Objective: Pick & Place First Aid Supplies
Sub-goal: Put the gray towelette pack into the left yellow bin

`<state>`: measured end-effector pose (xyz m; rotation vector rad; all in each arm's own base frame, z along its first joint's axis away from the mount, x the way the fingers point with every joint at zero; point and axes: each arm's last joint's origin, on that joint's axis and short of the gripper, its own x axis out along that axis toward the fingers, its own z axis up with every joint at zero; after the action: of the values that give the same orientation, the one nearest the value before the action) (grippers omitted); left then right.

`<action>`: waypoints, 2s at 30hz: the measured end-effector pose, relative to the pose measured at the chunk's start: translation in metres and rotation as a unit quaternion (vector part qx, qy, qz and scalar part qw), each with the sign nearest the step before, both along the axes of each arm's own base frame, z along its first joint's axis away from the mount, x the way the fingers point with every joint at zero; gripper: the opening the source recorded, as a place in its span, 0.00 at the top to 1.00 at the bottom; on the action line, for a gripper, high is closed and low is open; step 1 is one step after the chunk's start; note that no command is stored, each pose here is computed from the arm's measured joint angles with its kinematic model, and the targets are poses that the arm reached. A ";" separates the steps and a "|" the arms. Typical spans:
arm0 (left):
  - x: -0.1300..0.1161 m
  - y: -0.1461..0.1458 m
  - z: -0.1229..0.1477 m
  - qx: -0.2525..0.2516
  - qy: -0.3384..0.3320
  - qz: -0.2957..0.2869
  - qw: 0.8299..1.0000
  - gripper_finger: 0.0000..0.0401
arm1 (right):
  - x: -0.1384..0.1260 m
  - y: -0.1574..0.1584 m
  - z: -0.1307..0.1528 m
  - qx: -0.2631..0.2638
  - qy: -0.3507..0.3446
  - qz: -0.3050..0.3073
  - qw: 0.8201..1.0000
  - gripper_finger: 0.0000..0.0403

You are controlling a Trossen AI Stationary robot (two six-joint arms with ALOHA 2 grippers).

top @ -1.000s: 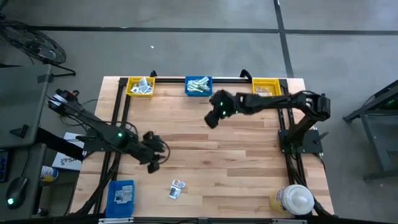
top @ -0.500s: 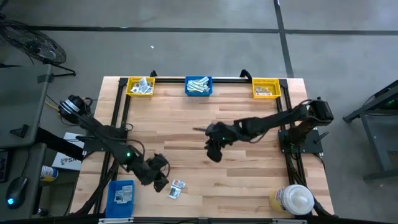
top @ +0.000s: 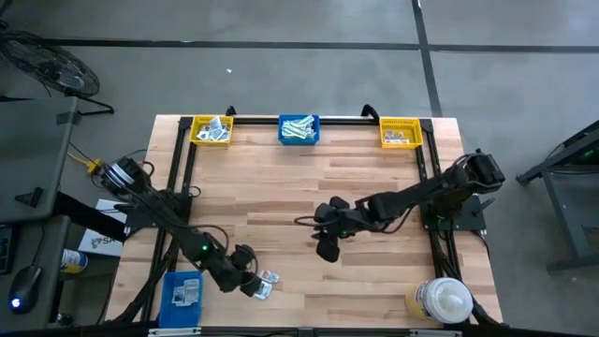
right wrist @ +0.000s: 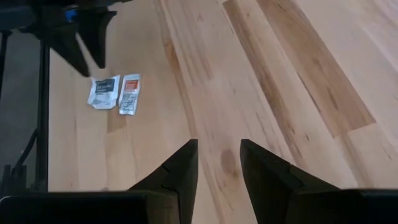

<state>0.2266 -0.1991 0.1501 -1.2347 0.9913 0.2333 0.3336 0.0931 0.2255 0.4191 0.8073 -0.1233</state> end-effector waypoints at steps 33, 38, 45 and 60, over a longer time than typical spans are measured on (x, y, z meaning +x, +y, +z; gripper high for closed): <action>0.017 -0.014 -0.020 0.023 0.027 0.021 0.999 0.68 | -0.007 0.017 -0.001 -0.010 0.009 0.005 1.000 0.72; 0.016 -0.013 -0.022 0.030 0.032 0.023 0.999 0.78 | -0.009 0.020 -0.002 -0.012 0.010 0.009 1.000 0.72; 0.015 -0.012 -0.023 0.043 0.034 0.014 0.998 0.98 | -0.010 0.022 -0.002 -0.023 0.010 0.005 1.000 0.72; 0.019 -0.017 0.016 0.045 0.003 -0.035 0.998 1.00 | -0.011 0.022 -0.003 -0.019 0.018 0.010 1.000 0.72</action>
<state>0.2453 -0.2157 0.1656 -1.1163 1.0159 0.2250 0.3224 0.1156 0.2226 0.3737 0.8435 -0.1272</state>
